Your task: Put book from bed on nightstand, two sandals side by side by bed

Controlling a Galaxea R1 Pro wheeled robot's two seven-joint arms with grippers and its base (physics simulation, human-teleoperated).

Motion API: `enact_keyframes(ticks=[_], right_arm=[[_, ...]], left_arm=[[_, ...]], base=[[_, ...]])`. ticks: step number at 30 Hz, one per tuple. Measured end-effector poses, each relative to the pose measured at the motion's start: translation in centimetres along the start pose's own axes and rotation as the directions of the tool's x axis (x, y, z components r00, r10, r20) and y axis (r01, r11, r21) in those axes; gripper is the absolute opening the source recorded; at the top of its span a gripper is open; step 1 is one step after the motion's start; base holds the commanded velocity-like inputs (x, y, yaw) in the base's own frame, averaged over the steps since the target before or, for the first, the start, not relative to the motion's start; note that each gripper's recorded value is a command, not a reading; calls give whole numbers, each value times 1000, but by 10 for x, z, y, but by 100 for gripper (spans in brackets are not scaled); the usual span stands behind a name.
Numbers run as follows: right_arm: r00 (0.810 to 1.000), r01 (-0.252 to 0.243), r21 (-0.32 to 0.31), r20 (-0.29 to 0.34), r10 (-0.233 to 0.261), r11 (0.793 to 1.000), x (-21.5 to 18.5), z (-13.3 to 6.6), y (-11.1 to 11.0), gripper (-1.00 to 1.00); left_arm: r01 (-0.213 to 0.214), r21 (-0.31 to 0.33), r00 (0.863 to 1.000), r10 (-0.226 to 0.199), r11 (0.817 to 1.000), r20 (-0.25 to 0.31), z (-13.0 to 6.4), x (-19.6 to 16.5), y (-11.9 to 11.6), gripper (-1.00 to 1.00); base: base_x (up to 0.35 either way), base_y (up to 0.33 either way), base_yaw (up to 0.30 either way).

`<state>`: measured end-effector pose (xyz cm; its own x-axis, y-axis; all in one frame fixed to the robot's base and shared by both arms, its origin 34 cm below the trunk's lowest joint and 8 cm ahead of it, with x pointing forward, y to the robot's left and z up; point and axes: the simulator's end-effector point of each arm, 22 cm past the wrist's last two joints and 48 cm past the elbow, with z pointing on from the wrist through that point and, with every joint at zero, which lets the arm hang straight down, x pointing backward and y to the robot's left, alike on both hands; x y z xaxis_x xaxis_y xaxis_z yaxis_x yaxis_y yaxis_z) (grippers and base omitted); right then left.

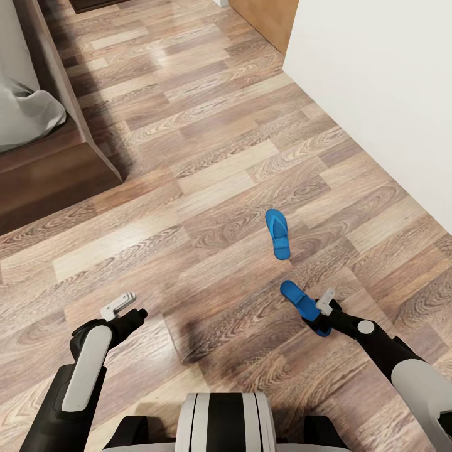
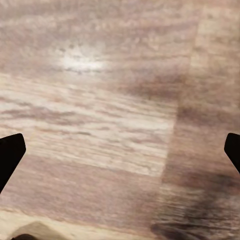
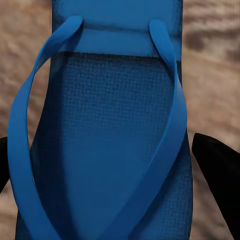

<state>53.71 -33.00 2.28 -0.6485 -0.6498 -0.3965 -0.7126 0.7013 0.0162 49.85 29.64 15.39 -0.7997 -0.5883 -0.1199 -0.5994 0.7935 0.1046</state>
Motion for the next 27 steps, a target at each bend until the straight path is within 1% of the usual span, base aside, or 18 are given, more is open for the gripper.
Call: enact_keyframes(ticks=[5,7,9,11,12,13,14,15,16,17,18,20,21,22,27], right_arm=[[1000,8,14,23,-8,1000,-9,-2,-7,-100],[999,-8,40,47,6,999,-18,-5,-18,-100],[998,-34,64,59,30,997,-23,-7,-27,-100],[995,-94,116,44,90,989,-26,-15,-49,-100],[994,-104,124,34,101,987,-26,-17,-51,-100],[993,-121,152,27,119,981,-30,-27,-54,-100],[993,-120,157,32,116,980,-33,-30,-54,-100],[992,-121,163,43,115,979,-38,-35,-51,-100],[992,-123,165,45,118,979,-39,-38,-48,-100],[990,-137,166,43,132,976,-38,-44,-42,-100],[989,-150,169,42,144,974,-37,-48,-40,-100],[980,-196,200,55,189,960,-43,-67,-43,-100],[979,-205,210,61,197,956,-45,-73,-44,-100],[975,-220,229,76,208,948,-51,-85,-48,-100],[971,-236,261,110,214,936,-67,-113,-49,-100]], left_arm=[[2,1,1000,-2,1000,-1,0,0,0,100],[0,6,1000,0,1000,1,0,-1,-2,100],[-4,12,1000,4,1000,4,-1,-2,-6,100],[-7,31,1000,6,1000,17,-3,-10,-15,100],[-8,37,1000,7,999,20,-4,-13,-18,100],[-41,80,999,39,996,26,-8,-12,-41,100],[-59,93,998,57,994,28,-9,-11,-49,100],[-86,117,996,83,989,33,-13,-9,-64,100],[-100,128,995,96,987,37,-15,-8,-71,100],[-120,150,992,115,981,42,-18,-7,-84,100],[-129,160,991,123,979,44,-20,-6,-90,100],[-150,200,989,144,968,42,-27,2,-114,100],[-155,207,988,150,966,41,-29,4,-119,100],[-163,220,987,158,962,39,-31,8,-126,100],[-173,240,985,172,955,27,-33,20,-134,100]], base=[[0,0,0],[0,0,0],[0,0,0],[0,0,0],[0,0,0],[0,0,0],[0,0,0],[0,0,0],[0,0,0],[0,0,0],[0,0,0],[0,0,0],[0,0,0],[0,0,0],[0,0,0]])
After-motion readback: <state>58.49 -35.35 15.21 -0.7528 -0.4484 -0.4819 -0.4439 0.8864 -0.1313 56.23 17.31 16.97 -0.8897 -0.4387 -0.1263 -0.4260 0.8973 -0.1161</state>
